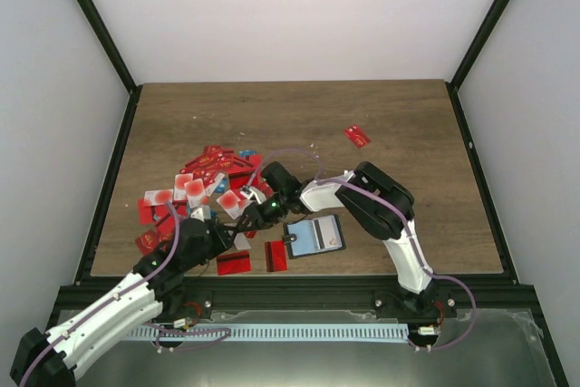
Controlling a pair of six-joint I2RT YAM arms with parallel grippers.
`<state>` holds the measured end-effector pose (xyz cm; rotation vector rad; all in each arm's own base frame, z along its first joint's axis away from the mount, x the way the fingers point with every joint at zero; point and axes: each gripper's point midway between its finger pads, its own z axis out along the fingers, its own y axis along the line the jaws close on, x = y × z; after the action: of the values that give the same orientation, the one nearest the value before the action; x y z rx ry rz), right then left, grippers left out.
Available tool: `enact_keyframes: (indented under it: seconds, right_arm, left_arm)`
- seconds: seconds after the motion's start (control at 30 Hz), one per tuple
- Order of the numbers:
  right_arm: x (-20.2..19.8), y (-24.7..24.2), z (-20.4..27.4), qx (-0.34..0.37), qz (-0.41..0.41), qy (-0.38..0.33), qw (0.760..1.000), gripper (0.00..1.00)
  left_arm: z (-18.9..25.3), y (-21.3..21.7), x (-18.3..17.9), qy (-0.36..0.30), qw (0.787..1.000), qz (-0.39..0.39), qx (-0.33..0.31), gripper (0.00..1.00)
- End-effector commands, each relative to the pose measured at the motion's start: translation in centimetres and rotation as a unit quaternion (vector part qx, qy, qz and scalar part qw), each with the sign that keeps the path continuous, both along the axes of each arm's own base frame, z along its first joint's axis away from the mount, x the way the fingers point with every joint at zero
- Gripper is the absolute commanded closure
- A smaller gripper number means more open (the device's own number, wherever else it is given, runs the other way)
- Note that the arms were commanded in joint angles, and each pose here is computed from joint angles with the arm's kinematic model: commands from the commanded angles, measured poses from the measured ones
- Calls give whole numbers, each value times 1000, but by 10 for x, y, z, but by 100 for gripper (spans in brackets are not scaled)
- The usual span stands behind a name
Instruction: Put the credit cards into the card holder
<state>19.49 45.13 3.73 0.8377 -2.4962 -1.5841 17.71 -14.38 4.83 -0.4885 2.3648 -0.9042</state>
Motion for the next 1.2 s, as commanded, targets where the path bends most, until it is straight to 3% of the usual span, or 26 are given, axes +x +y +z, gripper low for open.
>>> enact_keyframes:
  seconds: [0.0, 0.4, 0.63, 0.97, 1.17]
  right_arm:
    - [1, 3, -10, -12, -3, 4, 1000, 64]
    - [4, 0, -11, -16, -10, 5, 1000, 64]
    - [4, 0, -12, -15, -9, 6, 1000, 65]
    - [6, 1, -8, -13, -10, 4, 1000, 65]
    - [6, 1, 0, -5, -12, -2, 1000, 64]
  left_arm:
    - [1, -6, 0, -20, 1000, -23, -3, 73]
    - [-18, 9, -6, 18, 999, 0, 34, 79]
    - [-19, 9, -4, 12, 999, 1, 33, 91]
    - [-24, 7, -5, 16, 999, -5, 36, 89]
    - [-18, 6, -3, 11, 999, -7, 37, 96]
